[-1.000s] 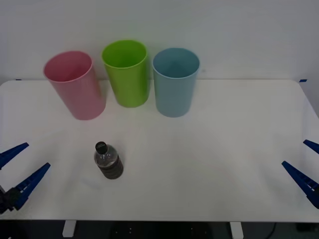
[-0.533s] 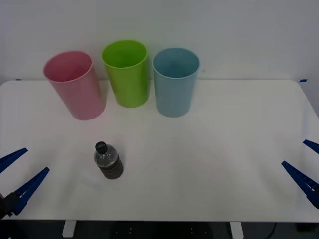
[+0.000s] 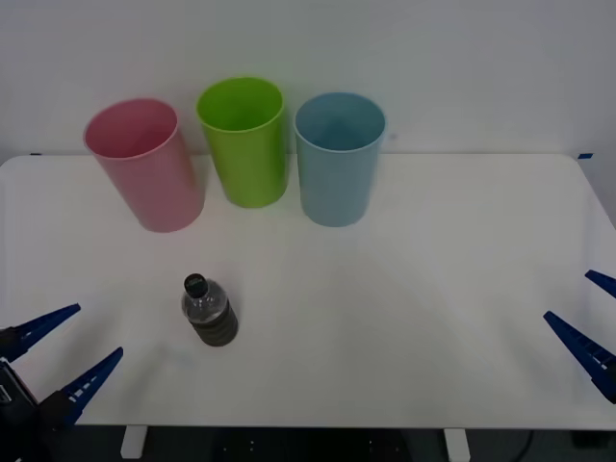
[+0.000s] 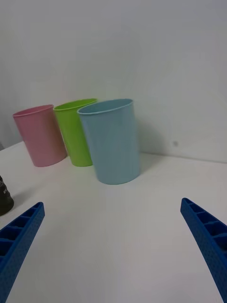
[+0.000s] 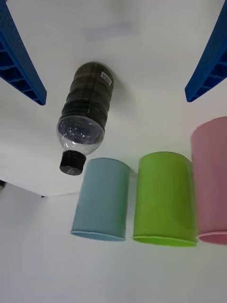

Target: Grasp the object on the table and drop it into the matching bin: aluminum can to the light blue bin, PET bottle to the pink bin.

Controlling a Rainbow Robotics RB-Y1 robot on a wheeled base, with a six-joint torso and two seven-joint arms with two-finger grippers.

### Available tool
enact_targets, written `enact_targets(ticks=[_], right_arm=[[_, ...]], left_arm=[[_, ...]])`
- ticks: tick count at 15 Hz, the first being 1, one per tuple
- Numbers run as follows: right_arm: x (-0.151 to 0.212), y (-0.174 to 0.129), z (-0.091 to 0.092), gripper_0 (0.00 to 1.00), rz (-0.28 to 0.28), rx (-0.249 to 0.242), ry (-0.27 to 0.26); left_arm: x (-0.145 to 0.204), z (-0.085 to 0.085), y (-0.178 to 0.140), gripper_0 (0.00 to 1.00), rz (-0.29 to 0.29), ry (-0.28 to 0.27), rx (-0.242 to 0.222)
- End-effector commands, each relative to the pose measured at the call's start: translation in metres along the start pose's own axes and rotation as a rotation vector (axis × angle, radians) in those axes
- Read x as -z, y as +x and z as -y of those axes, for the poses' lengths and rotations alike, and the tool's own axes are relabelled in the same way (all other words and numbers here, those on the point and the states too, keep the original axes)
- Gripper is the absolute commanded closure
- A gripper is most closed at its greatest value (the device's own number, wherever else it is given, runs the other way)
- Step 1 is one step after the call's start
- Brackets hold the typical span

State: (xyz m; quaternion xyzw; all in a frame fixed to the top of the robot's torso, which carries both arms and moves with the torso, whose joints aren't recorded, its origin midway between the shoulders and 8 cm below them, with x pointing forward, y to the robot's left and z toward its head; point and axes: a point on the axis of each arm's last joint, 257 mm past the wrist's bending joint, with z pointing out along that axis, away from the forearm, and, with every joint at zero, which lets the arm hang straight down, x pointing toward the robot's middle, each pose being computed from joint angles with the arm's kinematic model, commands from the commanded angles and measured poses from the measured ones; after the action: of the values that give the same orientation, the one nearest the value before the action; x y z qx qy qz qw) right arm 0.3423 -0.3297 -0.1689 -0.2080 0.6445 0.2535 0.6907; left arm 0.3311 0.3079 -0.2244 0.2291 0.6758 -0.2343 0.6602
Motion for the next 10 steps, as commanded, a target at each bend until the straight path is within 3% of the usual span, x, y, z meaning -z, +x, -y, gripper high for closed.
enact_targets(ticks=[1, 5, 10], right_arm=[[0.000, 0.000, 0.000, 0.00, 0.000, 0.000, 0.000], [0.000, 0.000, 0.000, 0.00, 0.000, 0.000, 0.000], [0.000, 0.000, 0.000, 0.00, 0.000, 0.000, 0.000]], left_arm=[[-0.010, 0.004, 0.009, 0.00, 0.000, 0.020, -0.015], [-0.030, 0.003, 0.029, 0.00, 0.002, 0.037, -0.069], [-0.058, 0.006, 0.045, 0.00, 0.006, 0.076, -0.055]])
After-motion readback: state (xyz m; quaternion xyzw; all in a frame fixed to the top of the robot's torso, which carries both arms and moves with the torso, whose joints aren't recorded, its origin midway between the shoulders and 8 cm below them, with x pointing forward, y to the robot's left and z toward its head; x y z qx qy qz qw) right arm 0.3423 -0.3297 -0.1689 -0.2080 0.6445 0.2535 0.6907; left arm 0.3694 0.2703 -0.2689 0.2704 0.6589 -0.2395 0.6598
